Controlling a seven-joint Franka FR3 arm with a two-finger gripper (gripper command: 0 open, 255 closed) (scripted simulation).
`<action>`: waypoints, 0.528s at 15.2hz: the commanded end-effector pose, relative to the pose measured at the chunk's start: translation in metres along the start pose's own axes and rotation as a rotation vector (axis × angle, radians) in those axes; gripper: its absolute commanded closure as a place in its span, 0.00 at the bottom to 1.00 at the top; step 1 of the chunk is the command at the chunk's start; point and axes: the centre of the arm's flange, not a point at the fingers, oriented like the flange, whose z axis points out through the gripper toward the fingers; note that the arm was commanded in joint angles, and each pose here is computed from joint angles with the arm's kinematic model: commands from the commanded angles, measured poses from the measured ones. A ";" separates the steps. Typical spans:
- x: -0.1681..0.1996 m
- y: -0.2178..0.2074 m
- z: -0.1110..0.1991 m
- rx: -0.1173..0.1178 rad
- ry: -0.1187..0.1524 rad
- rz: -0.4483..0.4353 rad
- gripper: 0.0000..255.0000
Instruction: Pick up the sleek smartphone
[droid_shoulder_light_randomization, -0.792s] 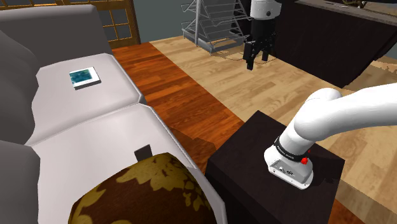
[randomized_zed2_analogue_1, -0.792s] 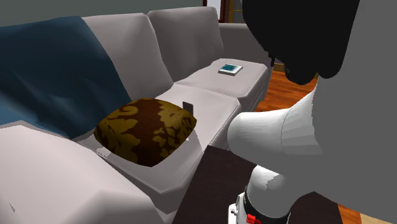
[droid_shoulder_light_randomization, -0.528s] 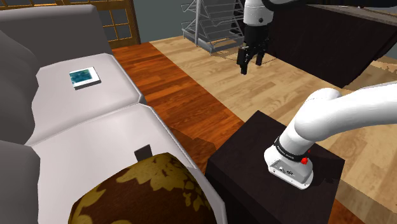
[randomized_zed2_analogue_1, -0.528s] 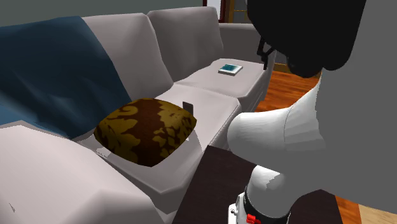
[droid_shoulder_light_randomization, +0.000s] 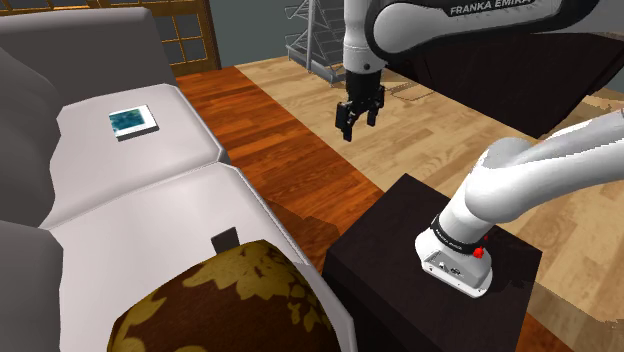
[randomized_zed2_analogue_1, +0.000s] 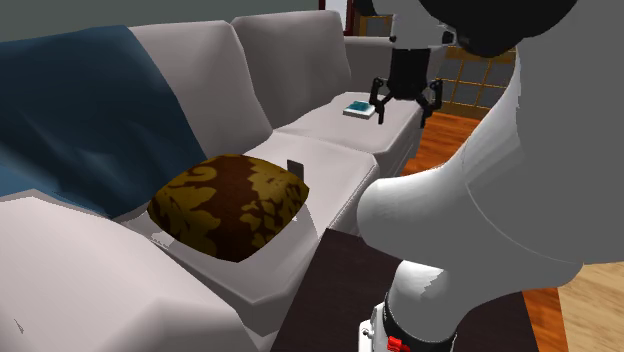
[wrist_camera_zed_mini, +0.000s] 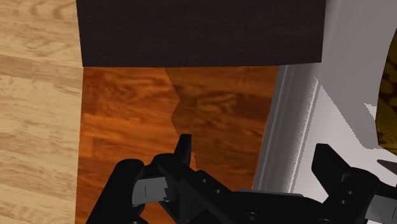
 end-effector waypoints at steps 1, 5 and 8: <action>0.008 -0.022 0.014 0.006 0.009 -0.009 0.00; 0.027 -0.062 0.038 0.015 0.023 -0.028 0.00; 0.041 -0.093 0.056 0.021 0.034 -0.043 0.00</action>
